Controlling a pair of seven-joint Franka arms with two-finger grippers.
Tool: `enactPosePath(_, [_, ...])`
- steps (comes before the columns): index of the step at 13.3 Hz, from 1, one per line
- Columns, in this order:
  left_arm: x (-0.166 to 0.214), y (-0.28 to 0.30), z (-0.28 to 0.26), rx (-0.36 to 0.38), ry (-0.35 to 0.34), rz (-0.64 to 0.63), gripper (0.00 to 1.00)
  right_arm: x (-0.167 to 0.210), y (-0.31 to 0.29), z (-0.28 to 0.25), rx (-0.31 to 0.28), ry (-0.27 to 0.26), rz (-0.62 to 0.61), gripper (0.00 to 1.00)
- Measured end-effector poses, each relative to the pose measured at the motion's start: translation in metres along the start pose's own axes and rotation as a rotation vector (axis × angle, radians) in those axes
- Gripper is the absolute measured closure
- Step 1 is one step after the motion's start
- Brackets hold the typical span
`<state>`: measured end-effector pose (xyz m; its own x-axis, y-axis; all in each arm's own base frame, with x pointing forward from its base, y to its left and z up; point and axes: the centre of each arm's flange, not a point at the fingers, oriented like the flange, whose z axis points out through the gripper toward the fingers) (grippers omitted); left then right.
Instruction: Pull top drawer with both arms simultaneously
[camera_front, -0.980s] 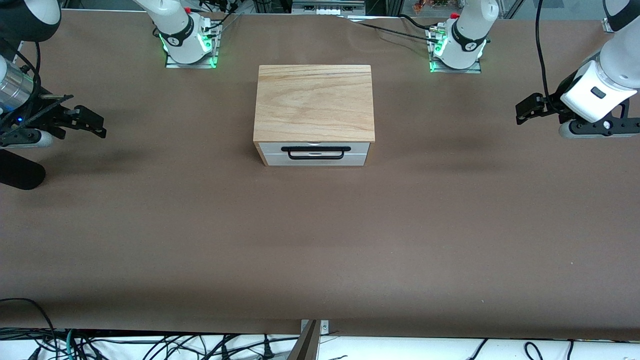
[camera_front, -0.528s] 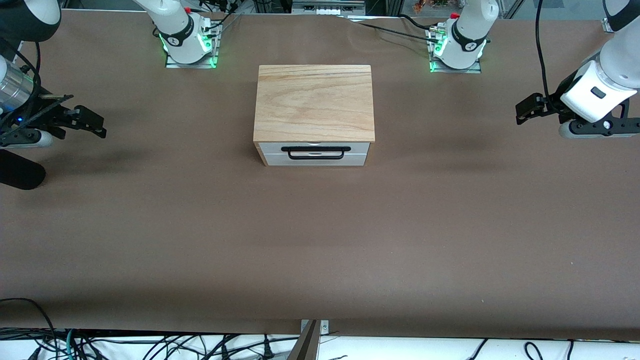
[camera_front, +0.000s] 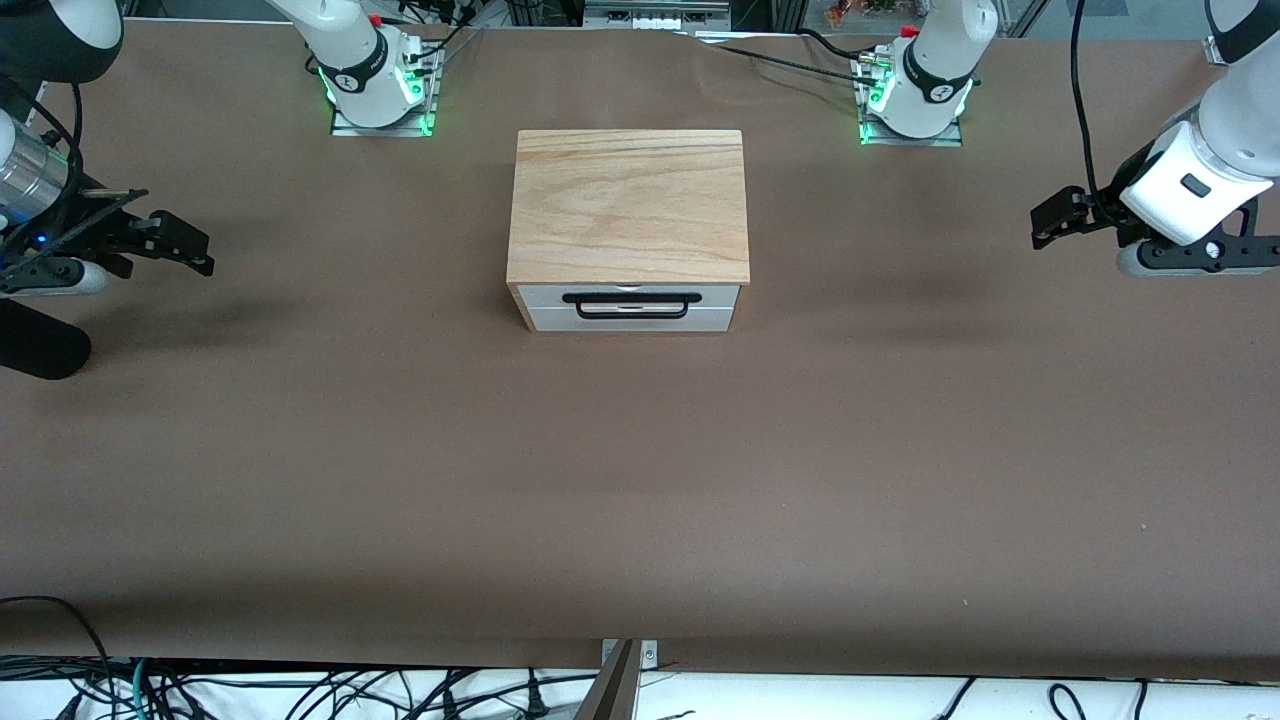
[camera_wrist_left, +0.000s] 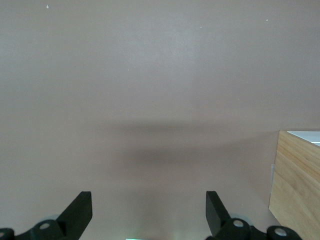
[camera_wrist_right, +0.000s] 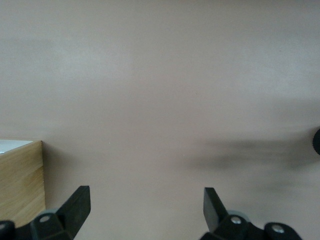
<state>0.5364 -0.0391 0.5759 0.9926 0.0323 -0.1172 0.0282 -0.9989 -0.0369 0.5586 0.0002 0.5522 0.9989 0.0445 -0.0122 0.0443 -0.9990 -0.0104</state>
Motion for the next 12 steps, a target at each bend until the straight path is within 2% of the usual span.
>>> enactPosePath(8, [0.004, 0.001, 0.008, 0.000, -0.007, 0.002, 0.00, -0.001, -0.008, 0.009, 0.022, -0.045, -0.008, 0.00])
enactPosePath(12, [0.025, 0.009, 0.035, -0.048, -0.014, 0.002, 0.00, 0.003, -0.007, 0.021, 0.022, -0.070, -0.005, 0.00])
